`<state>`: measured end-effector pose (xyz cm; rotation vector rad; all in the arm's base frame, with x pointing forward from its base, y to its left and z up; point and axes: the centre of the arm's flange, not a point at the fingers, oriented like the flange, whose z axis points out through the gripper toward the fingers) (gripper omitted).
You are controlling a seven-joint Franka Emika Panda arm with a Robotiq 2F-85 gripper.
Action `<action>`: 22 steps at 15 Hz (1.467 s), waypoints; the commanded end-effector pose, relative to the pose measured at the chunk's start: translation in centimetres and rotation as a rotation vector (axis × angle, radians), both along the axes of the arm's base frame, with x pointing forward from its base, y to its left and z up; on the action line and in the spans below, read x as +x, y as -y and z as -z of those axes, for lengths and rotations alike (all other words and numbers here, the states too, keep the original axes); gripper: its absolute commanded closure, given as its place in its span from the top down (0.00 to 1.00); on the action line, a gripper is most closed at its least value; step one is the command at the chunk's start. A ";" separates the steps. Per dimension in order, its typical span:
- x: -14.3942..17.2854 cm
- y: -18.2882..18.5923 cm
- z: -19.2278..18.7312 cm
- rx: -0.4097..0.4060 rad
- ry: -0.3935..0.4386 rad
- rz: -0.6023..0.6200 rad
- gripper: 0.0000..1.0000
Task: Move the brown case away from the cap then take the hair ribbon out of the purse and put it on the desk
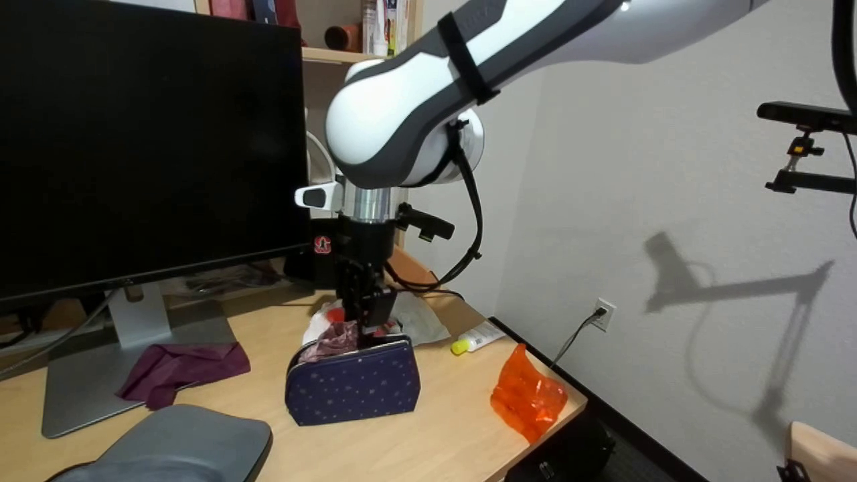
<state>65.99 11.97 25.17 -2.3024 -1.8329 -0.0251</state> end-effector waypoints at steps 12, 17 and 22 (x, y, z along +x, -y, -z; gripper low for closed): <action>-1.8 1.7 -4.8 0.003 0.146 0.048 0.09; -3.6 4.9 -5.8 -0.002 0.213 0.190 0.09; -7.3 9.6 -5.7 0.024 0.249 0.340 0.09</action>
